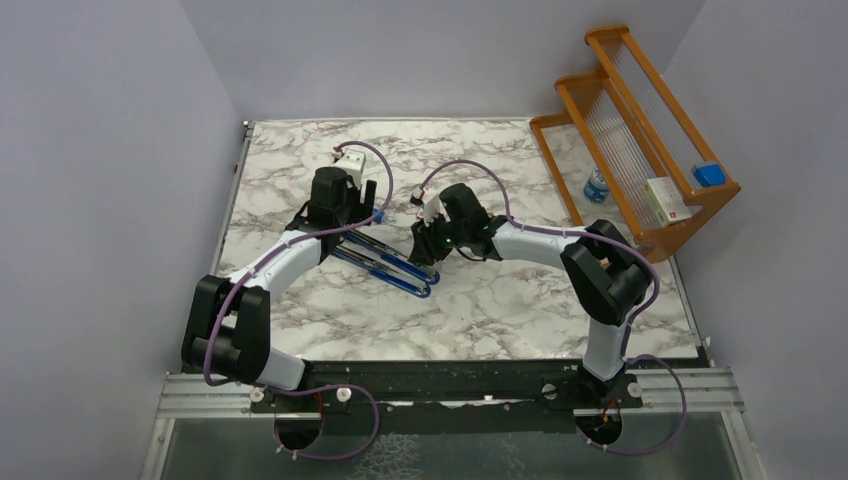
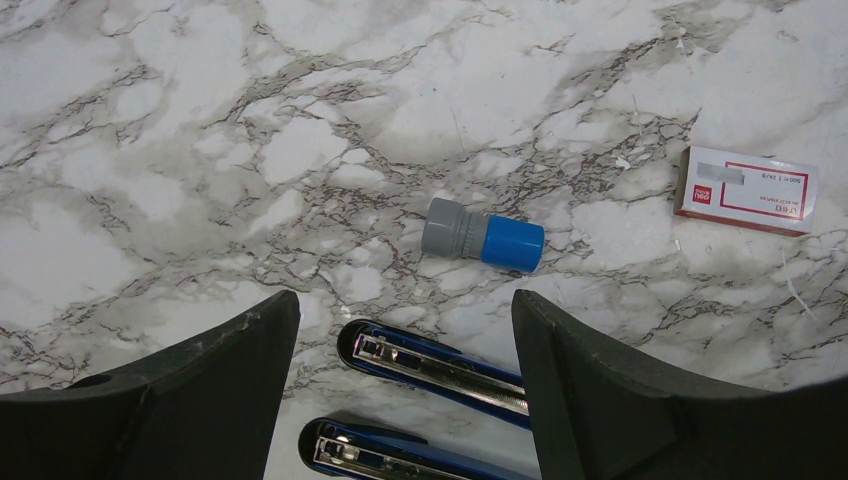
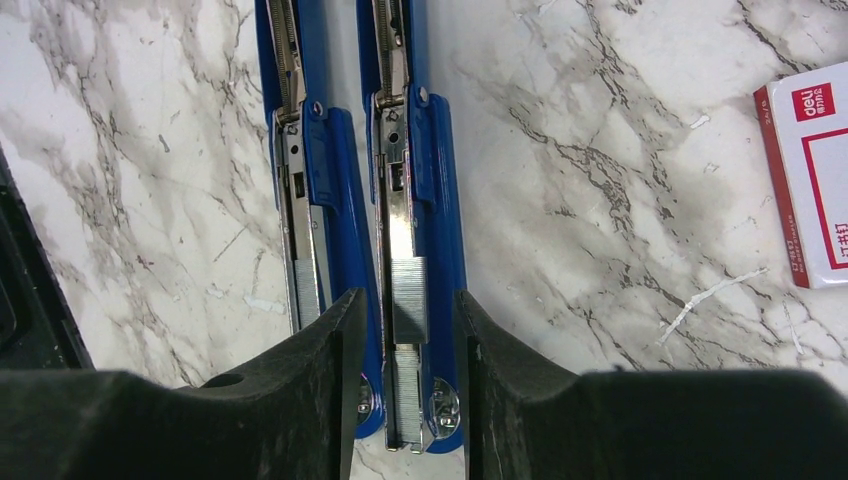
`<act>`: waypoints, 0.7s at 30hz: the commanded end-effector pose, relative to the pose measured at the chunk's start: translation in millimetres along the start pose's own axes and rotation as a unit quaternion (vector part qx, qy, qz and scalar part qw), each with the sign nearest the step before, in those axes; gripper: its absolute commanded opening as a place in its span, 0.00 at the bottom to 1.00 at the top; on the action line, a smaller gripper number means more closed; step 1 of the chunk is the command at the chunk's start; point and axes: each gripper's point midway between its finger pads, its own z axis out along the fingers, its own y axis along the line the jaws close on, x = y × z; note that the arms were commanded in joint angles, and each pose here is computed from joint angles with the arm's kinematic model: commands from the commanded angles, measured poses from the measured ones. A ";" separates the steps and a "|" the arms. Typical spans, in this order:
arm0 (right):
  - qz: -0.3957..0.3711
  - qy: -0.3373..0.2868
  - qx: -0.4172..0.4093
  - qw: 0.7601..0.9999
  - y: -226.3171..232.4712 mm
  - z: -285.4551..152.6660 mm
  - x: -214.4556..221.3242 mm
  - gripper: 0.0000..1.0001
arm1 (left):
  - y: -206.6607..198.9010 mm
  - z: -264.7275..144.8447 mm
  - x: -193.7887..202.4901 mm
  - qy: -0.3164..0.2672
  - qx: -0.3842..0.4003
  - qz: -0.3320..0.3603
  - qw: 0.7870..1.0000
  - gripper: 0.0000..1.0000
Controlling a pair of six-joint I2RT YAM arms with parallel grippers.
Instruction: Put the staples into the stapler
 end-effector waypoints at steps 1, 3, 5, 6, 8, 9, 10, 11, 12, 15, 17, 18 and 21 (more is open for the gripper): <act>0.000 0.004 0.007 1.000 0.6 -1.5 0.4 0.38 | 1.1 -6.0 -13.4 -0.026 0.004 -0.007 1.000 0.81; 0.000 0.007 0.005 1.000 1.3 -0.9 2.3 0.37 | 1.3 -6.2 -13.3 -0.025 0.004 -0.007 1.000 0.81; 0.000 0.009 0.002 1.000 1.8 0.0 3.8 0.36 | 1.5 -6.2 -13.3 -0.025 0.004 -0.008 1.000 0.81; 0.001 0.012 0.001 1.000 1.8 0.5 5.3 0.36 | 1.2 -6.1 -13.5 -0.026 0.004 -0.007 1.000 0.81; 0.002 0.014 -0.001 1.000 2.5 0.8 5.6 0.36 | 1.6 -6.0 -13.5 -0.025 0.004 -0.007 1.000 0.81; 0.002 0.015 -0.001 1.000 2.2 1.3 6.9 0.36 | 1.6 -6.0 -13.5 -0.026 0.004 -0.007 1.000 0.81; 0.003 0.016 -0.002 1.000 2.3 1.4 7.4 0.36 | 1.4 -6.1 -13.3 -0.025 0.004 -0.006 1.000 0.81; 0.002 0.017 -0.002 1.000 2.5 1.1 7.1 0.36 | 1.2 -6.0 -12.8 -0.025 0.004 -0.006 1.000 0.81; 0.003 0.019 -0.002 1.000 2.1 1.6 8.5 0.36 | 1.1 -6.3 -13.3 -0.025 0.004 -0.007 1.000 0.81; 0.004 0.022 -0.002 1.000 1.5 2.1 10.6 0.36 | 1.4 -6.0 -13.0 -0.025 0.004 -0.006 1.000 0.81; 0.004 0.024 -0.002 1.000 1.5 2.7 11.8 0.36 | 1.1 -6.1 -13.1 -0.025 0.004 -0.007 1.000 0.81; 0.003 0.023 -0.002 1.000 1.6 2.7 11.0 0.35 | 1.4 -6.1 -13.2 -0.025 0.004 -0.007 1.000 0.81; 0.003 0.023 -0.002 1.000 1.3 2.8 11.0 0.33 | 1.2 -6.1 -13.0 -0.025 0.004 -0.006 1.000 0.81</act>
